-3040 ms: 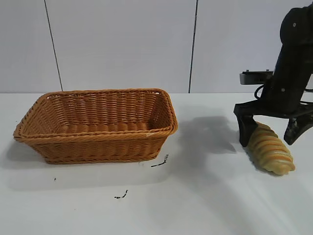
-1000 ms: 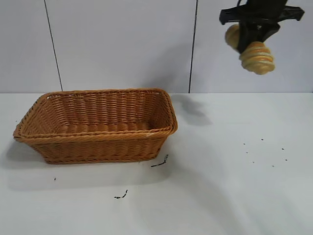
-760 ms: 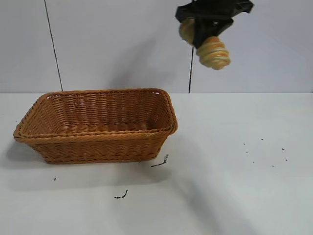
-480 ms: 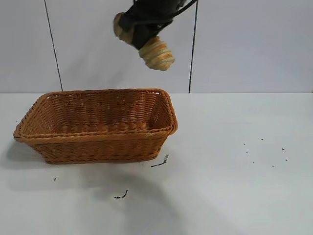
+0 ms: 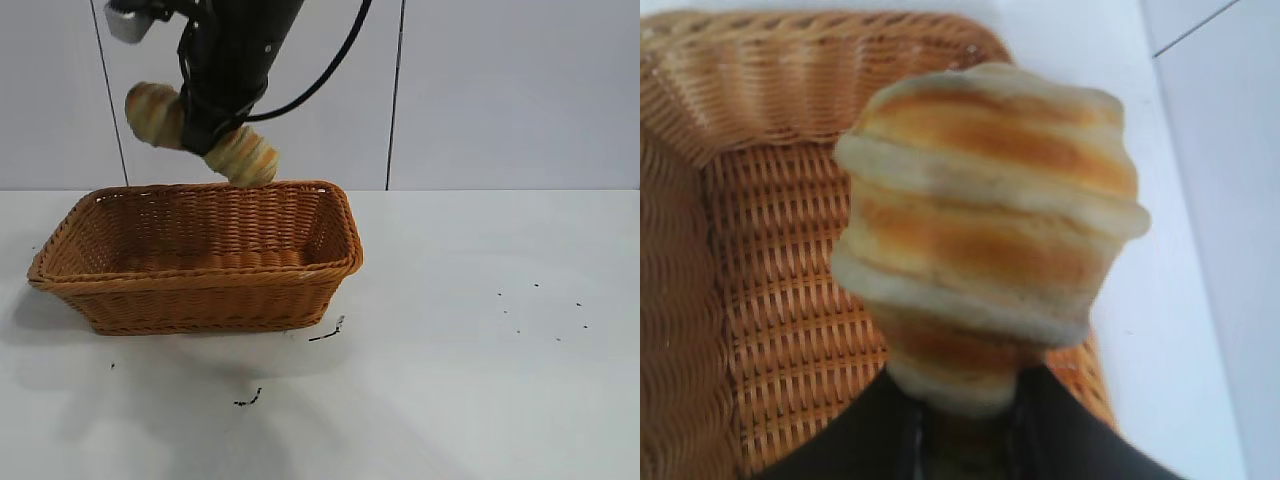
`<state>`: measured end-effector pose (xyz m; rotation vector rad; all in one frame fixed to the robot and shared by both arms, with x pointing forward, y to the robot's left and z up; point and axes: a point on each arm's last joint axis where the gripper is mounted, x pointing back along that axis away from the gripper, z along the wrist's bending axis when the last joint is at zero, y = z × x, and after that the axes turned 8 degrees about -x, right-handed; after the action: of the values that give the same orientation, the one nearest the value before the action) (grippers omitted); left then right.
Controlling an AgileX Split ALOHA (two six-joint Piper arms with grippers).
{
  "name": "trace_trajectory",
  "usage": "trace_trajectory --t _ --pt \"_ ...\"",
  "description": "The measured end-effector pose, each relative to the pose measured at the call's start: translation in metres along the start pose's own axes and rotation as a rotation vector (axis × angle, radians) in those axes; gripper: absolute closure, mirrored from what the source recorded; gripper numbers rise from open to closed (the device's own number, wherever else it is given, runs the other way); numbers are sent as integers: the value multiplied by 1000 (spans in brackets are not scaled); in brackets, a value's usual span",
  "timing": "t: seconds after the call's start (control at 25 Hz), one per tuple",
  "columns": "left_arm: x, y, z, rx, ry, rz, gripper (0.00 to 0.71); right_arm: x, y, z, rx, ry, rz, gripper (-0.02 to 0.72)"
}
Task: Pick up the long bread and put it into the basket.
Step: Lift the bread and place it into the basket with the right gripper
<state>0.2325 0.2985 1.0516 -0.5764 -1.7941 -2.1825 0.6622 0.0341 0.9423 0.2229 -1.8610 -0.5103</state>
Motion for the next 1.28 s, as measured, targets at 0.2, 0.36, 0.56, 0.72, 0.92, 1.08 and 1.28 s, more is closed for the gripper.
trace_trajectory --t 0.2,0.36,0.56,0.72,0.92,1.08,1.28 --pt "0 0 0 0 0 0 18 -4 -1 1 -11 10 -5 325" --pt "0 0 0 0 0 0 18 -4 -1 1 -12 11 -6 58" --pt "0 0 0 0 0 0 18 6 4 -1 -10 -2 -21 15" --pt "0 0 0 0 0 0 18 25 12 -5 -12 -25 -50 15" --pt "0 0 0 0 0 0 18 47 19 -8 -182 -37 -77 14" --pt "0 0 0 0 0 0 18 70 23 -13 -479 -69 -92 14" --pt "0 0 0 0 0 0 18 82 5 -33 -736 -106 -59 14"
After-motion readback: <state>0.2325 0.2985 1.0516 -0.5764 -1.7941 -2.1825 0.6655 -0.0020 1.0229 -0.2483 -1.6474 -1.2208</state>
